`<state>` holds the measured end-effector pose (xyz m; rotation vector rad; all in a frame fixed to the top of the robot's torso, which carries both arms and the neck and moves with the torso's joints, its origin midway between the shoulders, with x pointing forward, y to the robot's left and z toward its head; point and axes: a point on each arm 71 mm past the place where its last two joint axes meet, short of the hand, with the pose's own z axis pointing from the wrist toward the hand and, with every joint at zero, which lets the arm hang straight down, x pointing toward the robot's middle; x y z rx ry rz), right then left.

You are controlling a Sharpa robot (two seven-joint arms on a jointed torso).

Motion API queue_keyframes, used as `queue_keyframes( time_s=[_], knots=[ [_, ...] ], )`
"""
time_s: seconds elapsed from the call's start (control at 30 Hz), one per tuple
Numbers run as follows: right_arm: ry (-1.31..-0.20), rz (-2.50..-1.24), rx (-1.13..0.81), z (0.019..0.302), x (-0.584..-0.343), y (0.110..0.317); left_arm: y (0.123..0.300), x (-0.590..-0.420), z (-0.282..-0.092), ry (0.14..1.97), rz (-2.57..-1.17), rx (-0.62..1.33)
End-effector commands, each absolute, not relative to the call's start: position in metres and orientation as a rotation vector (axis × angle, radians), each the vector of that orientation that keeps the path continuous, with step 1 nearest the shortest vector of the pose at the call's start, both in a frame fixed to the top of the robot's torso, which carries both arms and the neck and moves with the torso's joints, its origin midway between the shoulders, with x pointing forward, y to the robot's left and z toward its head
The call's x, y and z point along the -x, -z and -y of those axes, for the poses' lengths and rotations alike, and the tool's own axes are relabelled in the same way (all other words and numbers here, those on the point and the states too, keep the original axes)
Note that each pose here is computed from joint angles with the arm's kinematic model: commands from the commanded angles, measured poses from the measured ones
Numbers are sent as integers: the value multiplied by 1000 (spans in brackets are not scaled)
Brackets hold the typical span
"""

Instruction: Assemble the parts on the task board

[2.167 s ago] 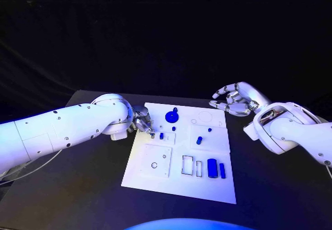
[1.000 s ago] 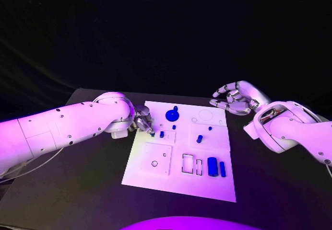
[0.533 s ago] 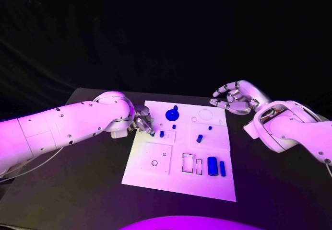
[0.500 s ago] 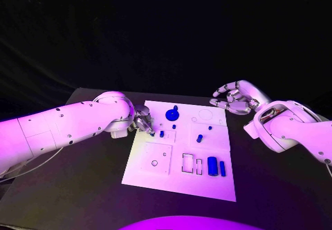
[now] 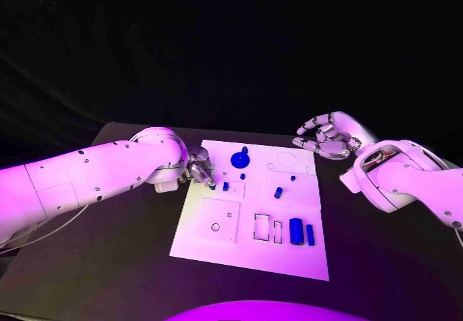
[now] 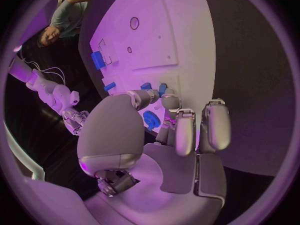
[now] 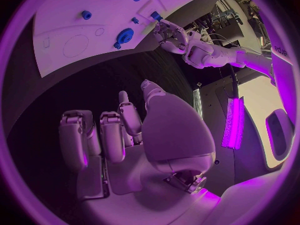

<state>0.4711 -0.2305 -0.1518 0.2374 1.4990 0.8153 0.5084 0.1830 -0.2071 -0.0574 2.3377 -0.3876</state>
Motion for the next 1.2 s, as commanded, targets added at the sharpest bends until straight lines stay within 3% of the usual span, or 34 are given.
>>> queue_keyframes(
  time_s=[0.03,0.5,1.2],
  knots=[
    [-816,-1502,-222,229,-470,152,208,-508,-180,389,-2345,39],
    [-818,-1500,-221,230,-470,152,215,-507,-173,331,-2372,-14],
    [-818,-1499,-222,230,-469,151,216,-507,-179,303,-2372,-1]
  ],
)
